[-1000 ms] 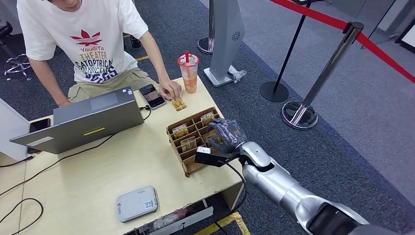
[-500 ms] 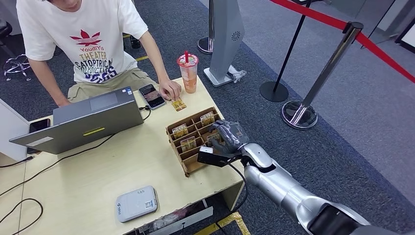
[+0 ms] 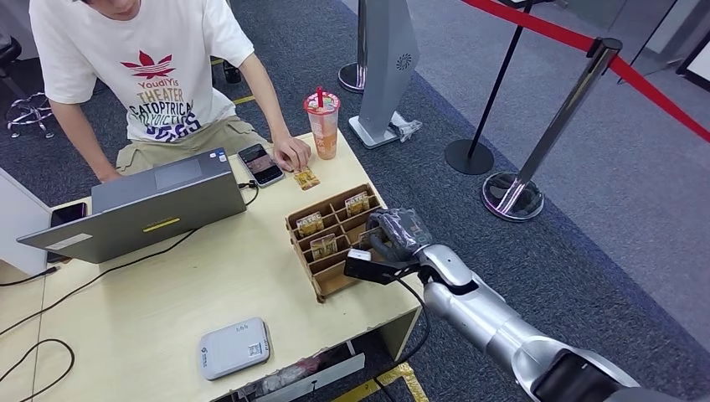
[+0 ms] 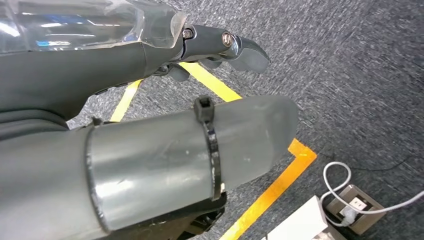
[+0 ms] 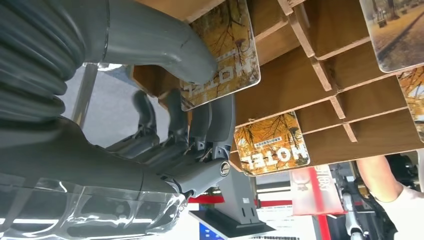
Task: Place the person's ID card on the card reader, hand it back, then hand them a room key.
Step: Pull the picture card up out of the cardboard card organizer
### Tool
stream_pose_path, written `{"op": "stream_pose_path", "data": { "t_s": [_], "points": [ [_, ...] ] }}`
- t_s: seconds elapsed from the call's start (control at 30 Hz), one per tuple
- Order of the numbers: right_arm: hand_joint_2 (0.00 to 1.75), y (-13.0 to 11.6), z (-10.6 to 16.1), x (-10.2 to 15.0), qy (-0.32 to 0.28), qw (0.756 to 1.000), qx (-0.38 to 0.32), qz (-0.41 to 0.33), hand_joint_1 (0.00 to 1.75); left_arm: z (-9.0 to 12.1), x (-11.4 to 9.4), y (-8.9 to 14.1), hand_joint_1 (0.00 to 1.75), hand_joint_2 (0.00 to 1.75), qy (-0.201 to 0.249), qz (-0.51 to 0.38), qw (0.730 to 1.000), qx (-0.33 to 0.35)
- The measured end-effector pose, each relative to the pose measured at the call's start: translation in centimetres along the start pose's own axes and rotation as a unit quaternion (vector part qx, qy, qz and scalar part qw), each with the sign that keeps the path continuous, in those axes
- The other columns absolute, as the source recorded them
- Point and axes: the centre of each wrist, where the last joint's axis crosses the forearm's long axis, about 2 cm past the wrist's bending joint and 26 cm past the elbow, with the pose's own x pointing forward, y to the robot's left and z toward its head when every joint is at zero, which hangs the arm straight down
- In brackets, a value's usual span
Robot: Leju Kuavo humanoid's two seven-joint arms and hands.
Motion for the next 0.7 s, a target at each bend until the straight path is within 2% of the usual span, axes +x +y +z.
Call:
{"op": "stream_pose_path", "data": {
  "t_s": [0.33,0.7],
  "points": [
    [1.75,-0.2,-0.1,-0.2,0.004,1.0,0.008,-0.003,1.57,-0.9,0.0,-0.1,0.0,0.0,-0.009,0.003,1.0,-0.003],
    [1.75,-0.9,-0.9,-0.6,-0.003,0.999,0.033,-0.042,1.54,-2.3,-0.7,1.7,0.0,0.0,0.052,0.017,0.998,0.028]
  ]
}}
